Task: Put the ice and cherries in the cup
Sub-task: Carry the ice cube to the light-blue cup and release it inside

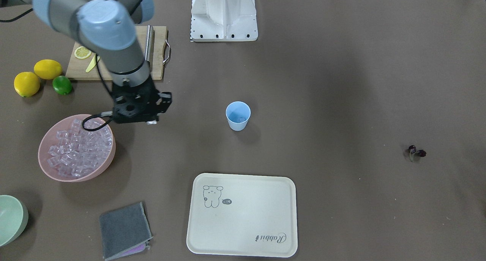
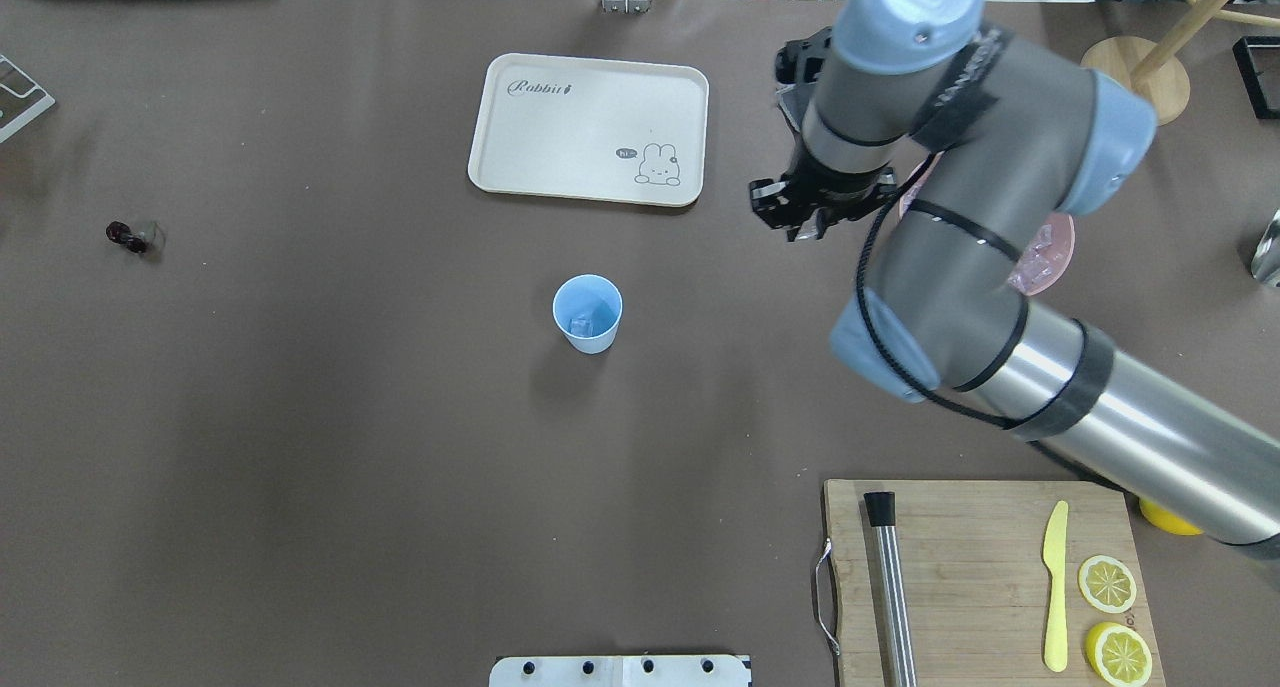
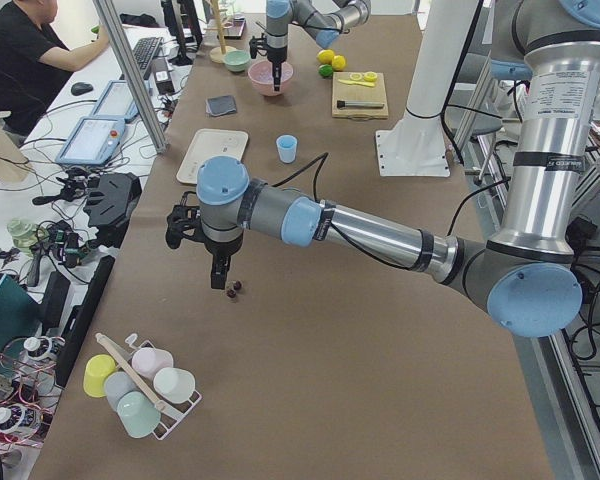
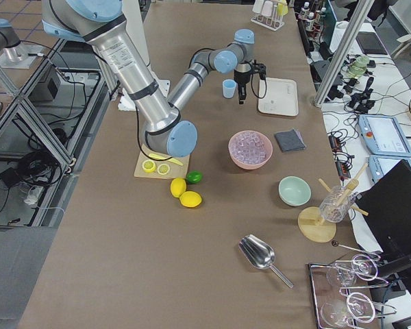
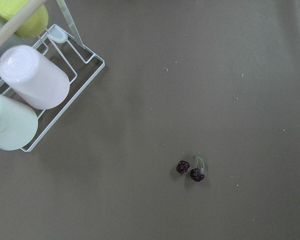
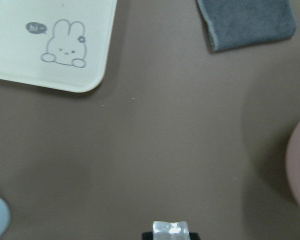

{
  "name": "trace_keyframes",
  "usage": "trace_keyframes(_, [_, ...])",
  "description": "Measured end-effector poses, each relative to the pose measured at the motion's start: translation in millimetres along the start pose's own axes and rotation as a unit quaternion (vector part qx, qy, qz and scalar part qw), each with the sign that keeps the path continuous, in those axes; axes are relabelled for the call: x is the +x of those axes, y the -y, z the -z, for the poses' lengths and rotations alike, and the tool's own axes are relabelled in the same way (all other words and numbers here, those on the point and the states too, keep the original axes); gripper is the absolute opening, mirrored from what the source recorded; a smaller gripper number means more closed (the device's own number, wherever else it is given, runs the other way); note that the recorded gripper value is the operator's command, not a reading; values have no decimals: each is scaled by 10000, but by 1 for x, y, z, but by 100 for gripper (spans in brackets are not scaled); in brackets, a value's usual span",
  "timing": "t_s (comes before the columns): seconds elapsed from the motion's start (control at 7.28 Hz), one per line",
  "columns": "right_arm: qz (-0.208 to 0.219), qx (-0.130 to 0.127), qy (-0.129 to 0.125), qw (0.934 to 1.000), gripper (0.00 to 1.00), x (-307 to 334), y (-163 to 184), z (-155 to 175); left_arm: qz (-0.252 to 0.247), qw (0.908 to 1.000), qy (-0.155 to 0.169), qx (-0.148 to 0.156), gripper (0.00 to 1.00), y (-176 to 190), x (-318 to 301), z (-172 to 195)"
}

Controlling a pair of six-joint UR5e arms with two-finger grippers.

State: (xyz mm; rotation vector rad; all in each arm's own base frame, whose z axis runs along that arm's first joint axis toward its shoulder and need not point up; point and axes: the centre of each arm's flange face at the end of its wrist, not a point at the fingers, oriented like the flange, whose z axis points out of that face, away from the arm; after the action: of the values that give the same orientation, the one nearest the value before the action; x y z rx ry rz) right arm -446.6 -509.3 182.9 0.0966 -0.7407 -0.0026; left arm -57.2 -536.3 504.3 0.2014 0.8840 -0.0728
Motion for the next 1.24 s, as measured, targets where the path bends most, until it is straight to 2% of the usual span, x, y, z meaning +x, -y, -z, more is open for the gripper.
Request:
trace_keyframes(0.27, [-474,-167,35,9987,21,-139,-14,12,2,10000,2,-1,98,2,0,0])
trace_keyframes(0.41, [-574,-232,8,9981,21,-177,-18,16,6,10000,2,-5,98,3,0,-1])
trace_keyframes(0.69, [-579,-274,-47,9979,23,-184,-23,-2,25,10000,6,-22,98,3,-2,-3])
trace_keyframes(0.82, [-561,-260,-6,9981,90,-181,-23,-9,31,10000,6,-28,98,2,-3,-3])
trace_keyframes(0.96, [-557,-249,34,9981,100,-181,-25,-11,32,10000,5,-31,98,2,-4,-3])
trace_keyframes(1.24, [-564,-237,72,9981,100,-180,-30,-13,34,10000,8,-34,98,3,-4,-4])
